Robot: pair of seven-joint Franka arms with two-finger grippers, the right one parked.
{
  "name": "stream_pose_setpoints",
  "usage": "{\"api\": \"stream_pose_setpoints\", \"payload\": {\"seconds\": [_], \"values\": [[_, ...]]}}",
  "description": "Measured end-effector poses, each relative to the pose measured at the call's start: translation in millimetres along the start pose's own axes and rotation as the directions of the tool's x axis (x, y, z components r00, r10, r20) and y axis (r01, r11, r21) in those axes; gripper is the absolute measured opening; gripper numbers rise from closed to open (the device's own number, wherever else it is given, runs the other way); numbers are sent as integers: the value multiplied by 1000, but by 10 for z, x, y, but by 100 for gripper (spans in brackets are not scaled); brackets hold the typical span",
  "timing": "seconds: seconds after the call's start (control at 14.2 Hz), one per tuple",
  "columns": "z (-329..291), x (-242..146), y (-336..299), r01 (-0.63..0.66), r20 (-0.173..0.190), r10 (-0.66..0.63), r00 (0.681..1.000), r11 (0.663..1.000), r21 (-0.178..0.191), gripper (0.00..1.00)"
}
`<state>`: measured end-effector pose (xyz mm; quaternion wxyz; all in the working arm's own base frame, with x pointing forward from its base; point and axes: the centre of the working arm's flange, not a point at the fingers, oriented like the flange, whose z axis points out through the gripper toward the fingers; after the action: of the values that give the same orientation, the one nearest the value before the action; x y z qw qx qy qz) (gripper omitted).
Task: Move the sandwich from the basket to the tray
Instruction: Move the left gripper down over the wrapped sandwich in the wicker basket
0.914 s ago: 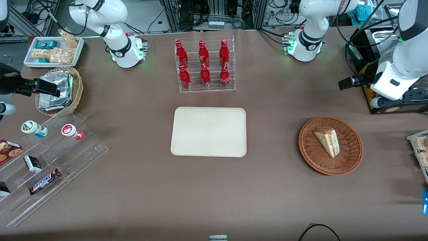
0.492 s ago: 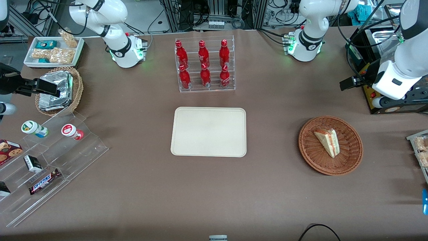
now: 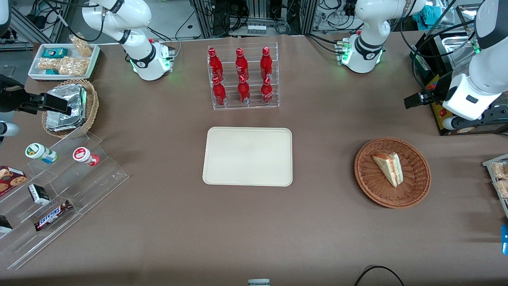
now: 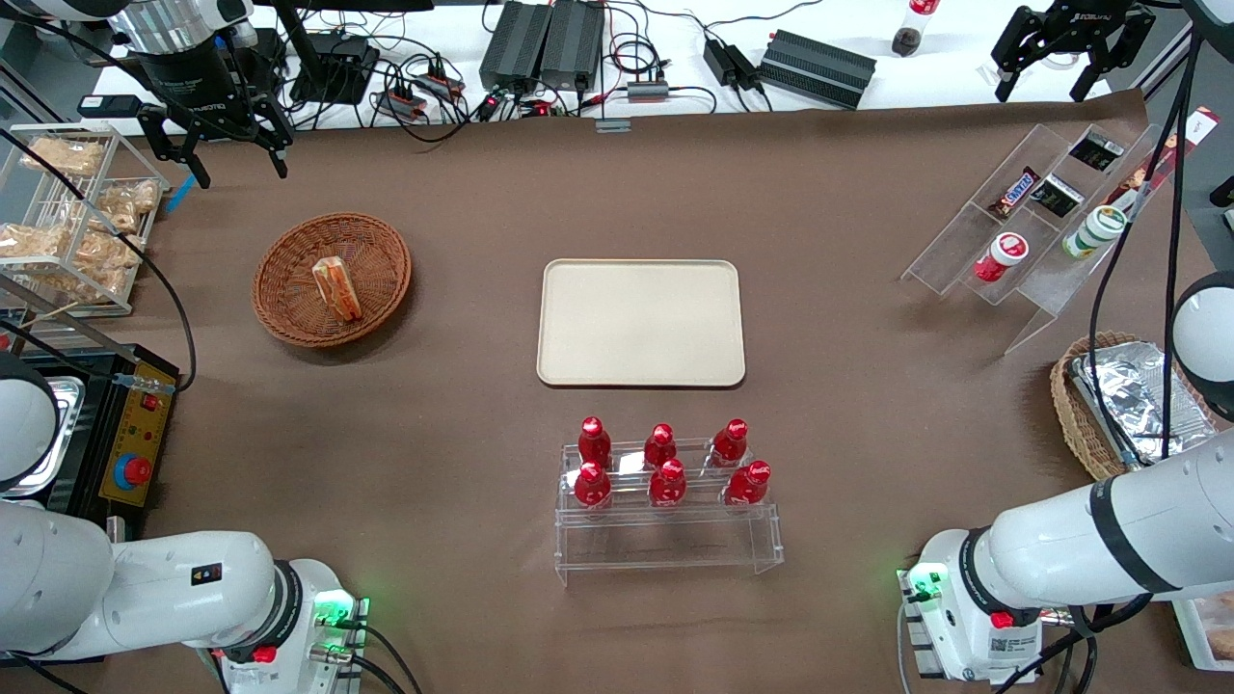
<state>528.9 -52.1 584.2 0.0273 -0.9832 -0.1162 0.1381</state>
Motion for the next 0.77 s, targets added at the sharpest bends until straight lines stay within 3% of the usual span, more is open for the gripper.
{"api": "stream_pose_setpoints", "payload": {"seconds": [0.14,0.49,0.77], "values": [[47,23,-29,29,19,-29,999,1000,4,100],[445,175,-19,91,108,-95,990,995,38,100],[1349,463,-12,109,35,-110,993,994,16,100]]}}
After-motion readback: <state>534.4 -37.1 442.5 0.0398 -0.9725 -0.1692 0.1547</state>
